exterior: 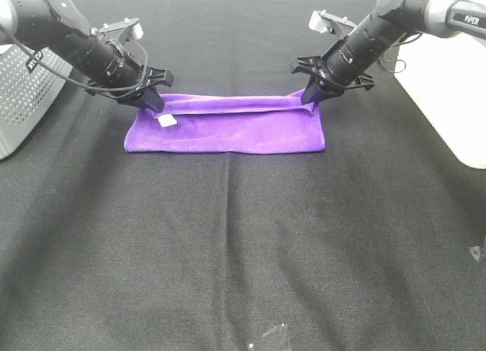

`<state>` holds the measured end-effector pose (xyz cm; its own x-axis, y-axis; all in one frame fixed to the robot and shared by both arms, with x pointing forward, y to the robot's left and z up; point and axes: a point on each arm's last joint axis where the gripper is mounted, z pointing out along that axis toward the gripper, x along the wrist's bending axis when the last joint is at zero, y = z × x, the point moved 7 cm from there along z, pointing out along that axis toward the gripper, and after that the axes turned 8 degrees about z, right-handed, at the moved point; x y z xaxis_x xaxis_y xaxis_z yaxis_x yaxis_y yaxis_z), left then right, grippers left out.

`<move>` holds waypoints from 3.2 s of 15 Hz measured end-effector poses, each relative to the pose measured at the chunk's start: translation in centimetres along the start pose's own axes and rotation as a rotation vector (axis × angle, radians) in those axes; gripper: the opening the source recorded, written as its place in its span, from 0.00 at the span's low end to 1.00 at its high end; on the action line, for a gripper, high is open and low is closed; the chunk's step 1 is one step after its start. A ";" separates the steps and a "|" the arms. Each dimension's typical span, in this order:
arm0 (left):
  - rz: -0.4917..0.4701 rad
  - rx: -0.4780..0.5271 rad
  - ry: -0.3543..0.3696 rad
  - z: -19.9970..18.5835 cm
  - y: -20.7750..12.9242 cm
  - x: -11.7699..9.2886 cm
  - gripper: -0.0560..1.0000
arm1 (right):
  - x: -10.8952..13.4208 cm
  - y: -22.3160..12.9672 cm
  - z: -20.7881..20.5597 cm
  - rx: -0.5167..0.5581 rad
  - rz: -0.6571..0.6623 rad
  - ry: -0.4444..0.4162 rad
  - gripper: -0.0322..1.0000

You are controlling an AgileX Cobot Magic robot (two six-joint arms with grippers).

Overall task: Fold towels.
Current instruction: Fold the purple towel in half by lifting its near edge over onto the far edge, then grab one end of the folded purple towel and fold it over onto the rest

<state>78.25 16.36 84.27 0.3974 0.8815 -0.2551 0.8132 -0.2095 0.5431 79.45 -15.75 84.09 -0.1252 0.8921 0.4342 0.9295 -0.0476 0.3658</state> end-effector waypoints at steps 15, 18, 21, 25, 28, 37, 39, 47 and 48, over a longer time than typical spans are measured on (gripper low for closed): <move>-0.092 0.163 -0.017 -1.0 -3.1 2.6 0.75 | -0.1 0.3 -4.2 0.118 -0.040 -0.136 0.78; -0.143 0.234 -0.038 -2.2 -4.4 3.9 0.76 | 1.3 1.7 -7.1 0.062 -0.048 -0.136 0.78; -0.168 0.287 -0.093 -3.3 -4.6 3.4 0.76 | 3.4 2.5 -11.8 0.000 -0.033 -0.130 0.78; -0.156 0.220 -0.076 -3.8 -2.7 3.6 0.76 | 4.7 -1.5 -16.3 0.067 0.005 -0.141 0.78; -0.186 0.234 -0.106 -1.9 -3.8 3.8 0.76 | 5.2 -4.8 -19.0 0.112 0.020 -0.148 0.78; -0.231 0.210 -0.192 0.8 -2.8 3.8 0.75 | 5.8 -6.4 -21.6 0.100 0.006 -0.164 0.78; -0.243 0.227 -0.224 1.2 -2.7 3.5 0.74 | 5.8 -6.4 -21.6 0.100 0.002 -0.163 0.78; -0.172 0.242 -0.308 4.2 -2.2 -2.2 0.66 | 5.8 -6.4 -21.6 0.100 0.000 -0.163 0.78; -0.172 0.243 -0.305 4.3 -2.3 -2.1 0.61 | 5.8 -6.4 -21.6 0.100 0.000 -0.163 0.78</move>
<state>77.41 13.12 80.11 0.3248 0.7545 -0.5703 0.9408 -0.1957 0.2768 65.31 -19.97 102.01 -0.0745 0.9535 0.2920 0.9604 -0.0102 0.2785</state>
